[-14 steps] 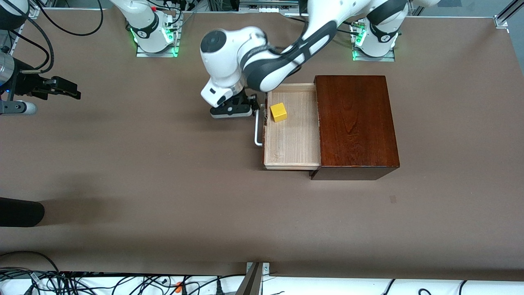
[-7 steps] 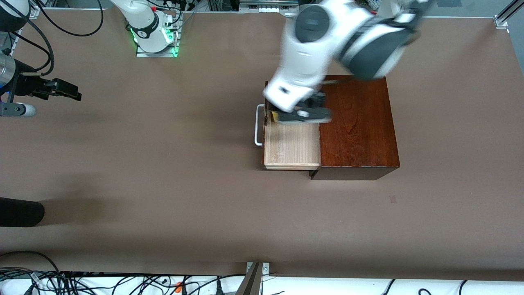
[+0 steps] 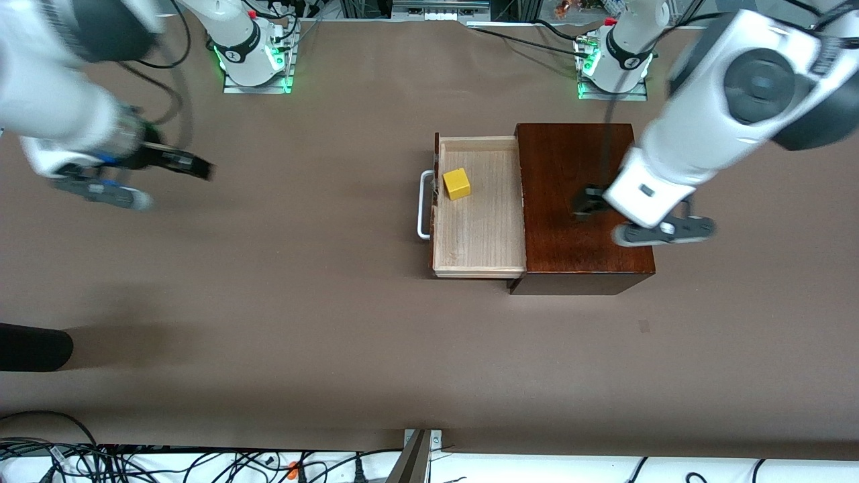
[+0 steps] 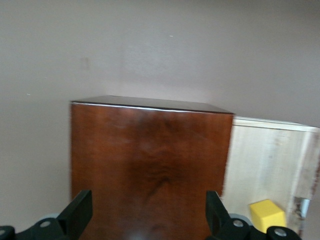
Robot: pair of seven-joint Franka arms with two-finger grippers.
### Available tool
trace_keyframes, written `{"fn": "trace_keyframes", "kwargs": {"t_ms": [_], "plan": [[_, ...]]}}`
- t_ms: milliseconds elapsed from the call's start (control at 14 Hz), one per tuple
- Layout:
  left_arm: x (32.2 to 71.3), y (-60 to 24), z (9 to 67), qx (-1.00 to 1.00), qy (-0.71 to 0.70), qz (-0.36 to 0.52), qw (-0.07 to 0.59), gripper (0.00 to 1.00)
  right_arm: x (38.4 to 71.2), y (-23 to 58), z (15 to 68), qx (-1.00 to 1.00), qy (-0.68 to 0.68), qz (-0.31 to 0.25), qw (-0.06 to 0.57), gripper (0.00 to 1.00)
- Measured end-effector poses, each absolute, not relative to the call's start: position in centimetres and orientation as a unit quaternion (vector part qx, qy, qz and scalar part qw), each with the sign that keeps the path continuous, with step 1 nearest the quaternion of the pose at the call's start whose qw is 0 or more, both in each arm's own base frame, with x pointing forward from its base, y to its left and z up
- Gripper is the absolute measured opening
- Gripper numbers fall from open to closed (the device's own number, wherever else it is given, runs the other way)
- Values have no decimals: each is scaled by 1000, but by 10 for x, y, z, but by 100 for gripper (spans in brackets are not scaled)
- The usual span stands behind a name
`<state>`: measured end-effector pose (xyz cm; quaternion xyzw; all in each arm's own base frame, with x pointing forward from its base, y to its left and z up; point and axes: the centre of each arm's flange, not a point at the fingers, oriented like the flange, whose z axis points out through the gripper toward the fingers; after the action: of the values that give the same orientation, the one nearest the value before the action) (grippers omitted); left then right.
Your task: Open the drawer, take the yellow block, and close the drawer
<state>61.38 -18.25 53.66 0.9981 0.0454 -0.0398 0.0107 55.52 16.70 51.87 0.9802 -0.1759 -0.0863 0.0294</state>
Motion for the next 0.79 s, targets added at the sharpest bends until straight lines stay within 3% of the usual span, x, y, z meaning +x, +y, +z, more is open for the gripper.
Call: {"fn": "trace_keyframes", "kwargs": {"t_ms": [286,786], "plan": [[616,-118,560,998,25,-45,37,100,548,288,488,954,-290,-68,20,100],[564,-42,604,999,-31,-34,11,100,512,478,443,881,-471,-36,-29,100]]}}
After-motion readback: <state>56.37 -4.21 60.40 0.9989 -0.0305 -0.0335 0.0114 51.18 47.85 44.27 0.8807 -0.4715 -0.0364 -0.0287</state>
